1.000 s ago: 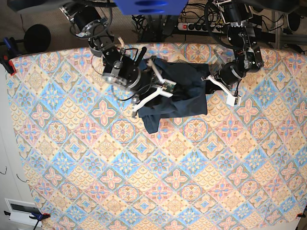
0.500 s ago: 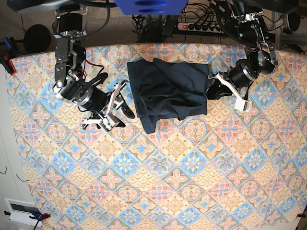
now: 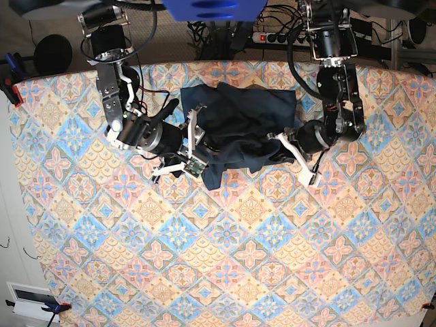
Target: Layout the t-shirt on the table in an organized manner, then fold the t-shirt properly
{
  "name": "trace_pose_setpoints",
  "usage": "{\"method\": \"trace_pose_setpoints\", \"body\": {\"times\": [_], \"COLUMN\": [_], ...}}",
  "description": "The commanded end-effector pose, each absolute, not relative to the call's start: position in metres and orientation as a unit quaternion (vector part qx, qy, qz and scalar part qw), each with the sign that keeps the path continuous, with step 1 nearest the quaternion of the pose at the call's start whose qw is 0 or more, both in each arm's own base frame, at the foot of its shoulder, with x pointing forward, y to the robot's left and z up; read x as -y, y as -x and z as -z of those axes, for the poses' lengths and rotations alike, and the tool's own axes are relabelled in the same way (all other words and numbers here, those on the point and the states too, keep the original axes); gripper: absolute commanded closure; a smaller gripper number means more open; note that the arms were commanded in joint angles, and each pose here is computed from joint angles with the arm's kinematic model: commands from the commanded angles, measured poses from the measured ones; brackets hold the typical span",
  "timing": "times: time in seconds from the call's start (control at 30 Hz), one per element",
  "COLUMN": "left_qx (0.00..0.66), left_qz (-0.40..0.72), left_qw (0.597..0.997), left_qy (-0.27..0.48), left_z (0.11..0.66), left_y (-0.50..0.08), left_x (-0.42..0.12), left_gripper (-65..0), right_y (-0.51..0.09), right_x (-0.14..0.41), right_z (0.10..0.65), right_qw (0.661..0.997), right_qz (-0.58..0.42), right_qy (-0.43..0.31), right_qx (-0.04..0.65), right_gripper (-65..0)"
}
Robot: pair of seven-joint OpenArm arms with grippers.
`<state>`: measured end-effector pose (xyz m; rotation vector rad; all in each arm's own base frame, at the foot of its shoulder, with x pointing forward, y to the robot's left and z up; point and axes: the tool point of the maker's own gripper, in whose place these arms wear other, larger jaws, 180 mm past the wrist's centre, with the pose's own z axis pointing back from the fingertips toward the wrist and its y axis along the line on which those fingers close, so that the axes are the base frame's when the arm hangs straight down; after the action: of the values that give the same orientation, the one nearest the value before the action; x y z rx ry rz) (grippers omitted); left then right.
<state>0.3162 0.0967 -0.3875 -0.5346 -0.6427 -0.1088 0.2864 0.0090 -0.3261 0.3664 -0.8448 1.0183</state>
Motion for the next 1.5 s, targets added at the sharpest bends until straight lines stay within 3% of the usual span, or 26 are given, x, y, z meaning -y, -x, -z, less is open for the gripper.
{"method": "trace_pose_setpoints", "body": {"times": [0.0, 0.33, 0.5, 0.73, 0.87, 1.1, 1.47], "left_qx": [0.333, 0.343, 0.361, 0.362, 0.37, 0.349, 0.329], "left_qz": [0.057, -0.019, -0.075, -0.072, -0.042, -0.011, 0.072], "left_qw": [0.906, 0.917, 0.898, 0.875, 0.866, 0.876, 0.896], "left_qy": [0.255, 0.2, 0.241, 0.313, 0.335, 0.332, 0.29], "left_z": [0.376, 0.397, 0.386, 0.351, 0.328, 0.335, 0.343], "left_y": [-0.328, -0.347, -0.348, -0.336, -0.316, -0.288, -0.29], "left_x": [-0.097, -0.135, -0.151, -0.161, -0.15, -0.133, -0.093], "left_gripper": [0.0, 0.0, 0.0, -21.5, -30.4, -30.9, -30.9], "right_y": [-0.285, -0.225, -0.213, -0.215, -0.228, -0.244, -0.259], "right_x": [-0.018, -0.044, -0.038, -0.037, -0.029, 0.002, 0.018], "right_z": [0.318, 0.337, 0.344, 0.342, 0.336, 0.337, 0.332], "right_qw": [0.759, 0.703, 0.694, 0.694, 0.703, 0.741, 0.755], "right_qz": [-0.479, -0.592, -0.614, -0.612, -0.597, -0.549, -0.526], "right_qy": [-0.179, -0.193, -0.188, -0.187, -0.176, -0.155, -0.137], "right_qx": [0.402, 0.344, 0.325, 0.331, 0.344, 0.354, 0.366], "right_gripper": [-22.1, -22.1, -22.1, -22.1, -22.1, -22.0, -22.0]}}
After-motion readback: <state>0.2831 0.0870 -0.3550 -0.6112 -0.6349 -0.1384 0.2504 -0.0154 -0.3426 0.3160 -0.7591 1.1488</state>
